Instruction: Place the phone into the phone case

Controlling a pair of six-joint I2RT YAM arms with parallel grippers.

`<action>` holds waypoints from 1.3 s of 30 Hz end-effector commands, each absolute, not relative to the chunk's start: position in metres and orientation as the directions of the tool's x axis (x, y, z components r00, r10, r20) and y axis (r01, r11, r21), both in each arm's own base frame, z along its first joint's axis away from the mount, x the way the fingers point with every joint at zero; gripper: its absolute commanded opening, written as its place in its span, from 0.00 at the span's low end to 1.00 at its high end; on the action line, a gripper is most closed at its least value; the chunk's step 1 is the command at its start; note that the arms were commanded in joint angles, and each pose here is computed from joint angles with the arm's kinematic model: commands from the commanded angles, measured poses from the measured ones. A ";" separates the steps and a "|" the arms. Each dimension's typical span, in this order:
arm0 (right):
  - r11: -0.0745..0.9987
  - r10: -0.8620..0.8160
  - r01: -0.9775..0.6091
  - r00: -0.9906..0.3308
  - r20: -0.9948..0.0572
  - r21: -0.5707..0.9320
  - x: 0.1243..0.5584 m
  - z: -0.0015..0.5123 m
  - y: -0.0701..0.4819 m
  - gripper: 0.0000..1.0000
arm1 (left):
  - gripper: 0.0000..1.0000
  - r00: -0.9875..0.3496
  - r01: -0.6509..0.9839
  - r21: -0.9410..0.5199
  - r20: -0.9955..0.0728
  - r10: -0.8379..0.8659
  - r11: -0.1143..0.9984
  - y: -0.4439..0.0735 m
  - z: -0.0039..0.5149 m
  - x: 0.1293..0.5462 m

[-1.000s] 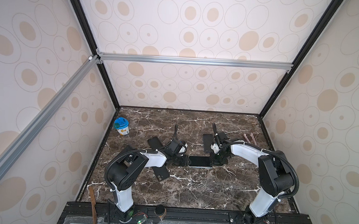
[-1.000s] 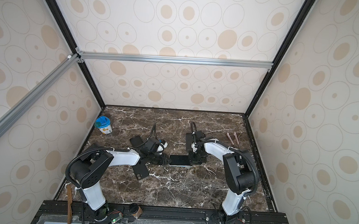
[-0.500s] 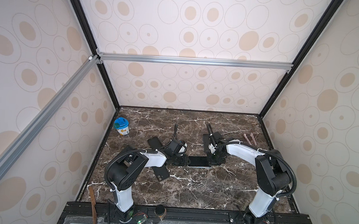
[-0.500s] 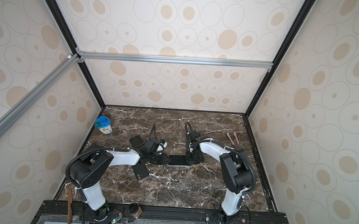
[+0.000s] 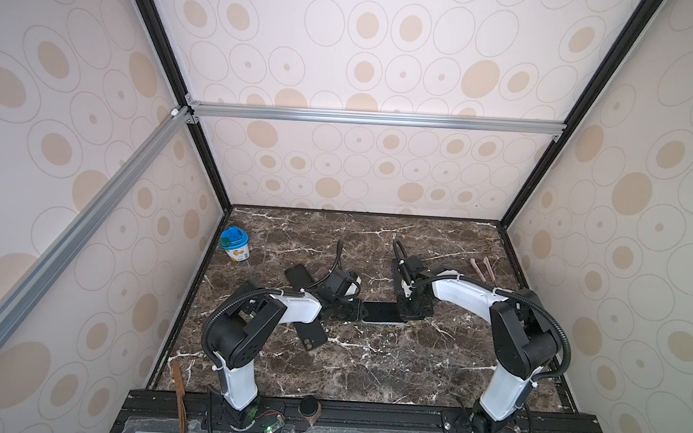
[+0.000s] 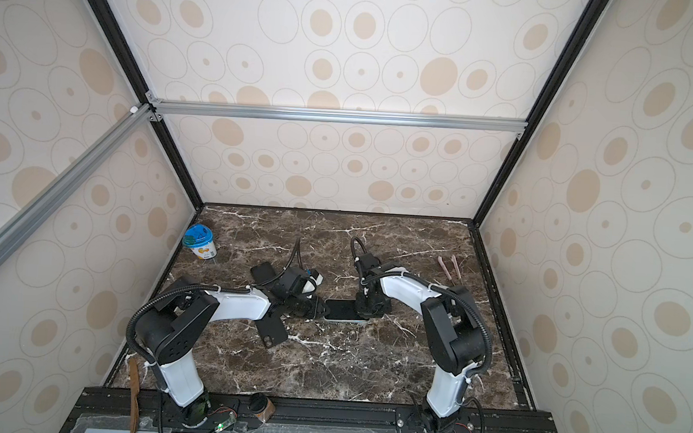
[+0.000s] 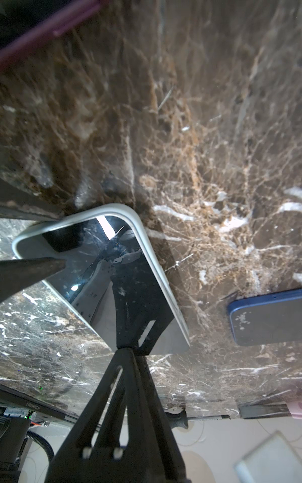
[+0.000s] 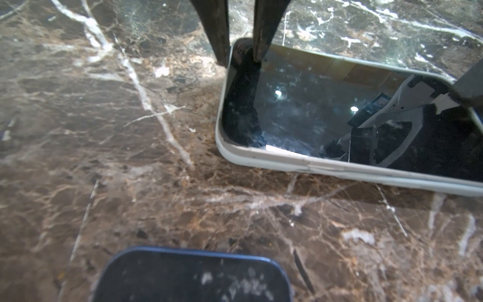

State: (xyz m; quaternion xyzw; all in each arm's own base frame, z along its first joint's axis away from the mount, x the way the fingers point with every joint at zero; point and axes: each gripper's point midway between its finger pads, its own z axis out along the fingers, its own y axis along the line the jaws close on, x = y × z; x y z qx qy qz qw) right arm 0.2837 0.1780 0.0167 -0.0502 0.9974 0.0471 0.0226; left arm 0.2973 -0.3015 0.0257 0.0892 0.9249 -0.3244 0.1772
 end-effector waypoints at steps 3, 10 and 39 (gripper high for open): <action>0.988 -0.149 -0.139 -0.973 0.178 0.071 0.224 -0.087 0.183 0.17 | 0.26 -0.920 0.283 -0.524 -0.384 0.074 0.803 -0.297 0.017 0.297; 0.990 -0.138 -0.128 -0.972 0.192 0.064 0.219 -0.100 0.181 0.17 | 0.26 -0.920 0.279 -0.517 -0.385 0.071 0.809 -0.295 0.017 0.297; 0.990 -0.135 -0.128 -0.978 0.158 0.055 0.219 -0.095 0.176 0.15 | 0.26 -0.911 0.262 -0.469 -0.408 0.056 0.843 -0.284 0.019 0.301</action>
